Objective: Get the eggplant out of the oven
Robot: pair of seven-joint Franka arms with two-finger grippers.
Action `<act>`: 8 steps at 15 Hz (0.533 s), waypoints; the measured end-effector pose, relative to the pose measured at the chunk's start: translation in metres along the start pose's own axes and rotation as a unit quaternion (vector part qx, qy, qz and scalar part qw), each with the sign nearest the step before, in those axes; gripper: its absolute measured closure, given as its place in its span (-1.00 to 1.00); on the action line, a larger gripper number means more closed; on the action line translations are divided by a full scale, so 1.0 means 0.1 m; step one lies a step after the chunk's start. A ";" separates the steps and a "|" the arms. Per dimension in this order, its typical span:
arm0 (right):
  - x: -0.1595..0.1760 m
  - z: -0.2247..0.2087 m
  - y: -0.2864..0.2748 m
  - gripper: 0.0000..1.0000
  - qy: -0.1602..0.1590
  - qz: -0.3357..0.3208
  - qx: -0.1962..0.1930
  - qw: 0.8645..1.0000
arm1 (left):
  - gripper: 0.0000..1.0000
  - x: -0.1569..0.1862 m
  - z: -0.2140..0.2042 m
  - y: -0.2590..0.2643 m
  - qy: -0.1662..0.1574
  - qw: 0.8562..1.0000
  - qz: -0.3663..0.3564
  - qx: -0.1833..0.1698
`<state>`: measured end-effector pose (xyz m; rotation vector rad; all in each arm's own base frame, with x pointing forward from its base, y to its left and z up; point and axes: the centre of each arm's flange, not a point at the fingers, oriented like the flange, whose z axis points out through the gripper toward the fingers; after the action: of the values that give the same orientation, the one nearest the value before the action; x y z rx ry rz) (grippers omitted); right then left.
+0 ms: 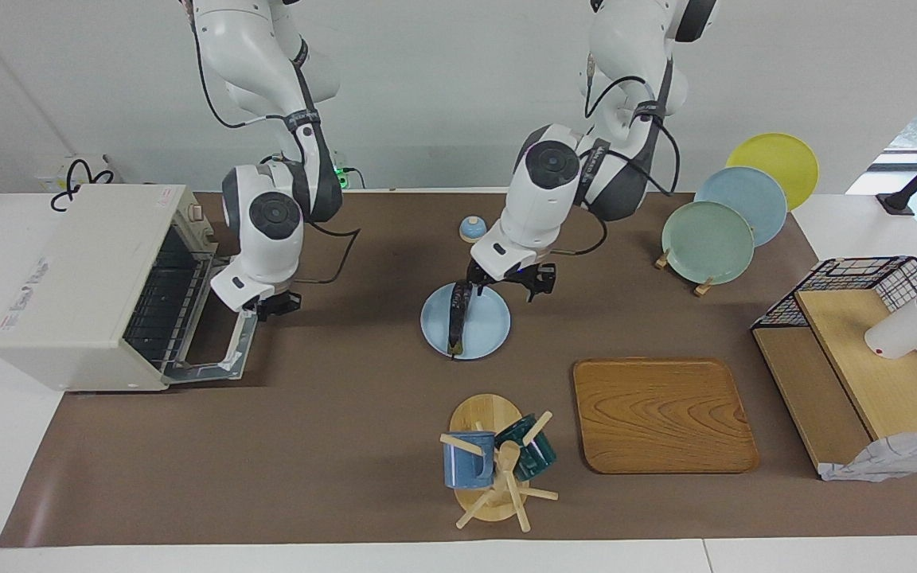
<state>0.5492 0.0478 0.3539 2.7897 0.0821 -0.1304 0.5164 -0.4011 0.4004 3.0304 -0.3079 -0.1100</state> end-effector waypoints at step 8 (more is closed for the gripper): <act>-0.26 -0.58 1.10 0.93 0.024 0.011 0.013 1.000 | -1.00 -0.37 0.91 0.45 0.004 1.000 -0.001 0.000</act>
<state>0.5361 -0.0367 0.4478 2.8193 0.0610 -0.0591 0.4641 -0.4458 0.3166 3.0298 -0.3026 -0.0975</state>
